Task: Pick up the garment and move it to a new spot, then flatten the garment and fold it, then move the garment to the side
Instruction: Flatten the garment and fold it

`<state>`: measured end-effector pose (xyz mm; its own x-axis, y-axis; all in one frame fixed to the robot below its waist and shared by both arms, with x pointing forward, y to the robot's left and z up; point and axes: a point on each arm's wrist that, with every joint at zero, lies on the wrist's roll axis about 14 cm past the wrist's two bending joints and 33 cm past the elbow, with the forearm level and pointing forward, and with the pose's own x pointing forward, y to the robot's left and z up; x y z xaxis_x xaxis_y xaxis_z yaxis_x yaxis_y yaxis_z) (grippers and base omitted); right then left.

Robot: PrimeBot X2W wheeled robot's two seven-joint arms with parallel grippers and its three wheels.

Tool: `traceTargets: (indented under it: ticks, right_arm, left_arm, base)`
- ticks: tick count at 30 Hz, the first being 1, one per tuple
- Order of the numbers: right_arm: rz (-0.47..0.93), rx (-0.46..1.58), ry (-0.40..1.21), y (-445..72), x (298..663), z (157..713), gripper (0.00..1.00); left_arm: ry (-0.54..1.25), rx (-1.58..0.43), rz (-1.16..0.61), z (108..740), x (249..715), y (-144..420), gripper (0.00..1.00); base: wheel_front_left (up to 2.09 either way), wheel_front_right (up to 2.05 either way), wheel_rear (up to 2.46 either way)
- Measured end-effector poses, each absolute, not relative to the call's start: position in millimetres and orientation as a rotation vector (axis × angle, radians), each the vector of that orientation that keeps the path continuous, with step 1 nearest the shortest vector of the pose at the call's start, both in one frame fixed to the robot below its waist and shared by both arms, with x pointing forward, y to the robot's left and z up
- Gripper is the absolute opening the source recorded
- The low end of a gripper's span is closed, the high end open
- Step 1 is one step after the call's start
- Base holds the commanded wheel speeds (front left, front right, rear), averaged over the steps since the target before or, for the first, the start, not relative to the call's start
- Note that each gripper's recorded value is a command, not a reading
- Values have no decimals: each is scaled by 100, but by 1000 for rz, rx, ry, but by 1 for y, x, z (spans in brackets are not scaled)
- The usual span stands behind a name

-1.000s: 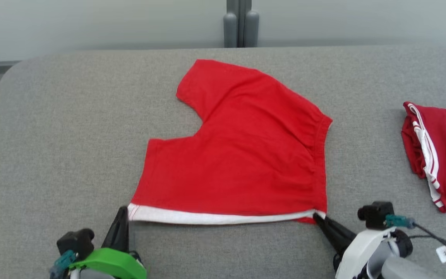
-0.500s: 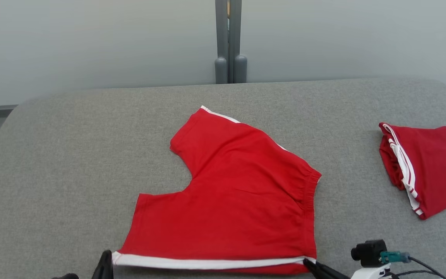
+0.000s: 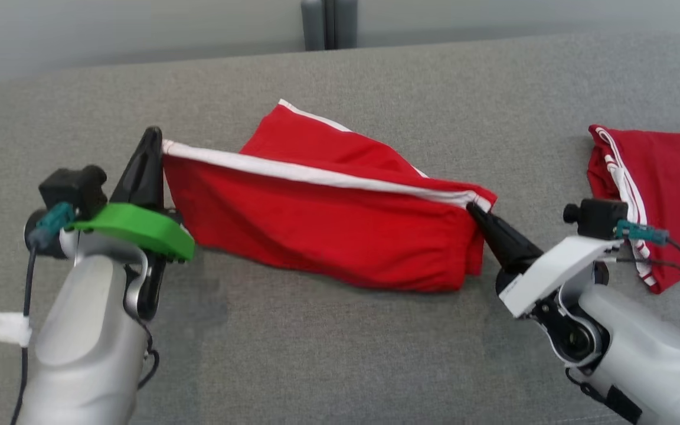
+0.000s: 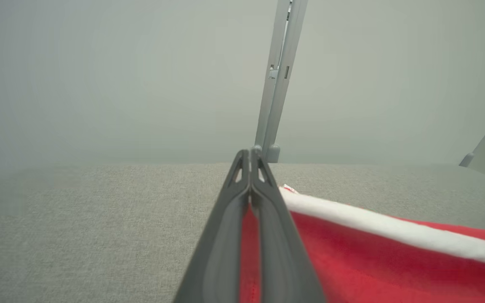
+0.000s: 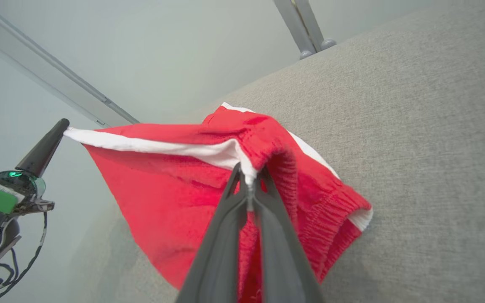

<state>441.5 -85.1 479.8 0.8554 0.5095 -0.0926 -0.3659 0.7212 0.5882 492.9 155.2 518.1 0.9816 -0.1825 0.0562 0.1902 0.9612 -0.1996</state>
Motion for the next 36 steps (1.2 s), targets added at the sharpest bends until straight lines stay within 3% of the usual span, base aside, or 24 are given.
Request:
traceTargets:
  ticks: [7, 13, 26, 27, 28, 29, 36]
  right_arm:
    - [429, 634, 278, -89, 479, 457, 0]
    - [374, 658, 314, -97, 489, 431, 0]
    - [239, 648, 317, -133, 488, 403, 0]
    - [236, 646, 317, -134, 488, 402, 30]
    - [236, 639, 320, -134, 487, 401, 96]
    - [239, 629, 323, -134, 486, 399, 100]
    - [208, 545, 290, -152, 483, 402, 100]
  left_arm:
    - [53, -96, -259, 491, 561, 130, 0]
    - [121, -55, -283, 460, 594, 115, 0]
    - [240, -28, -348, 391, 622, 68, 0]
    - [249, -32, -343, 387, 622, 66, 0]
    - [252, -35, -338, 385, 623, 66, 71]
    - [252, -38, -337, 385, 623, 65, 100]
    - [182, -41, -326, 409, 622, 65, 100]
  base:
    - [0, 0, 0]
    - [0, 0, 0]
    - [0, 0, 0]
    - [0, 0, 0]
    - [0, 0, 0]
    - [0, 0, 0]
    - [0, 0, 0]
